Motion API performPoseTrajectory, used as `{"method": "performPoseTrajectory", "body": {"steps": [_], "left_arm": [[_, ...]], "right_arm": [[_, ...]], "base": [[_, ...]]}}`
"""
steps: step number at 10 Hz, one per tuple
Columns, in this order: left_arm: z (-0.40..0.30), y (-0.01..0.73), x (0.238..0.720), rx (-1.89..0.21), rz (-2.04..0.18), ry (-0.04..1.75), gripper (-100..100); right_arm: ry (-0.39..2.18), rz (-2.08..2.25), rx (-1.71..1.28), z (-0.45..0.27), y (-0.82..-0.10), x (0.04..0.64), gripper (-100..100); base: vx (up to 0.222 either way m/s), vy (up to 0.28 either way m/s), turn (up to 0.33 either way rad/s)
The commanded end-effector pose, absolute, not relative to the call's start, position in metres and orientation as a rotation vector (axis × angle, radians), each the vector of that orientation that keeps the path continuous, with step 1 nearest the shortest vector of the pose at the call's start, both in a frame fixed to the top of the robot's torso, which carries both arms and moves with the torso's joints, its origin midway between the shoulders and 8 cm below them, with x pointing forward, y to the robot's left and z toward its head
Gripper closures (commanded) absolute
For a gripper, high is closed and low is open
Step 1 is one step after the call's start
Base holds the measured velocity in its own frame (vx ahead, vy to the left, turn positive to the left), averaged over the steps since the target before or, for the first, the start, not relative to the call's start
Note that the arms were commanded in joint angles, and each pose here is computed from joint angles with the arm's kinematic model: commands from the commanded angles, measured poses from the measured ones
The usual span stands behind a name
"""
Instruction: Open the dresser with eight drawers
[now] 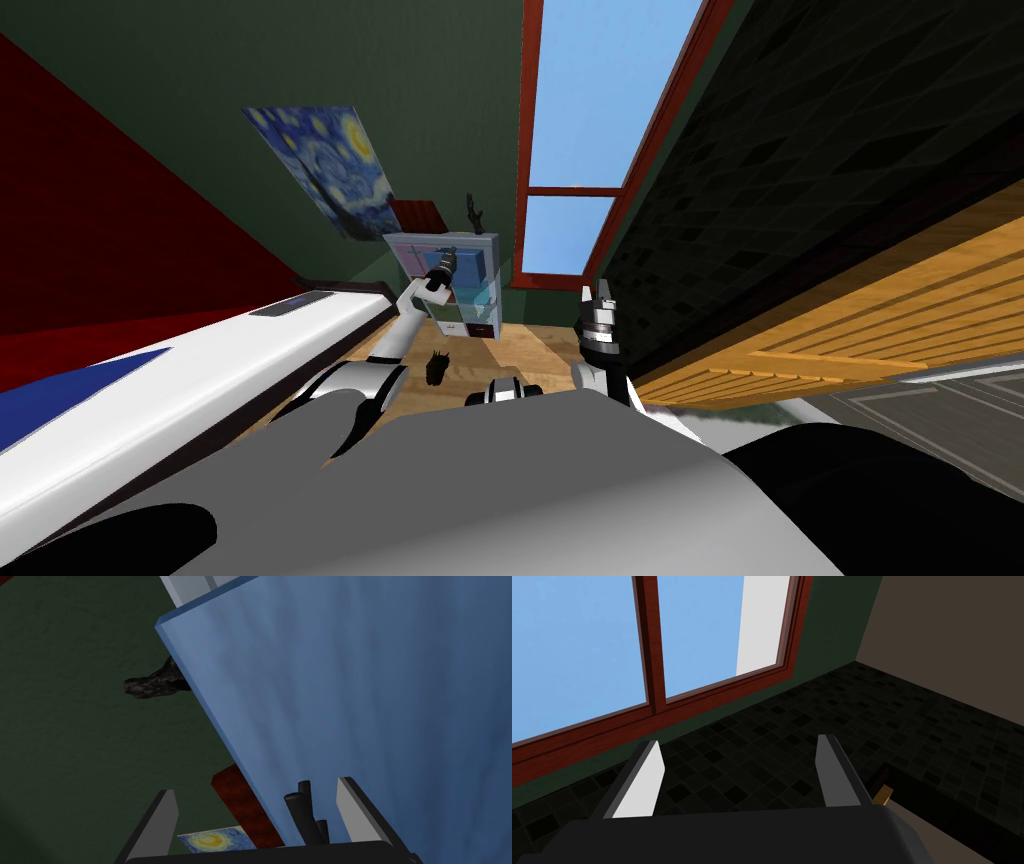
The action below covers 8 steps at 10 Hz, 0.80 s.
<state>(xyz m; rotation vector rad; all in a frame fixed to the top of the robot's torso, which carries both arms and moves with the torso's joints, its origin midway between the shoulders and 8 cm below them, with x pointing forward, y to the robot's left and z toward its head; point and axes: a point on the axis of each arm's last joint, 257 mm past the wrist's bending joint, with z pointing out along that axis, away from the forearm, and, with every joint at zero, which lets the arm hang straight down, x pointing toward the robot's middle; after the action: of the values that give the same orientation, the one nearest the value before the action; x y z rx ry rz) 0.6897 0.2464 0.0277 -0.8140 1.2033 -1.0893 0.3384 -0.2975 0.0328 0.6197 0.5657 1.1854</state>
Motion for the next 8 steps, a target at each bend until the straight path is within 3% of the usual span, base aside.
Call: {"method": "performPoseTrajectory", "body": {"steps": [1, 2, 3, 8], "left_arm": [[0.0488, 0.2467, 0.6928, -0.822, -1.074, 1.197, -100], [0.0420, 0.2471, 0.6913, -0.821, -1.078, 1.202, -100], [0.0417, 0.2476, 0.6916, -0.825, -1.075, 1.203, 0], [0.0399, 0.2480, 0.6918, -0.828, -1.074, 1.205, 0]], "right_arm": [[0.566, 1.185, 0.620, 0.0328, -0.2975, 0.3384, 0], [0.566, 1.185, 0.620, 0.0328, -0.2975, 0.3384, 0], [0.566, 1.185, 0.620, 0.0328, -0.2976, 0.3384, 0], [0.566, 1.185, 0.620, 0.0328, -0.2976, 0.3384, 0]], "base": [[-0.025, 0.027, -0.072], [-0.011, 0.016, -0.019], [0.000, 0.000, 0.000], [0.000, 0.000, 0.000]]}}
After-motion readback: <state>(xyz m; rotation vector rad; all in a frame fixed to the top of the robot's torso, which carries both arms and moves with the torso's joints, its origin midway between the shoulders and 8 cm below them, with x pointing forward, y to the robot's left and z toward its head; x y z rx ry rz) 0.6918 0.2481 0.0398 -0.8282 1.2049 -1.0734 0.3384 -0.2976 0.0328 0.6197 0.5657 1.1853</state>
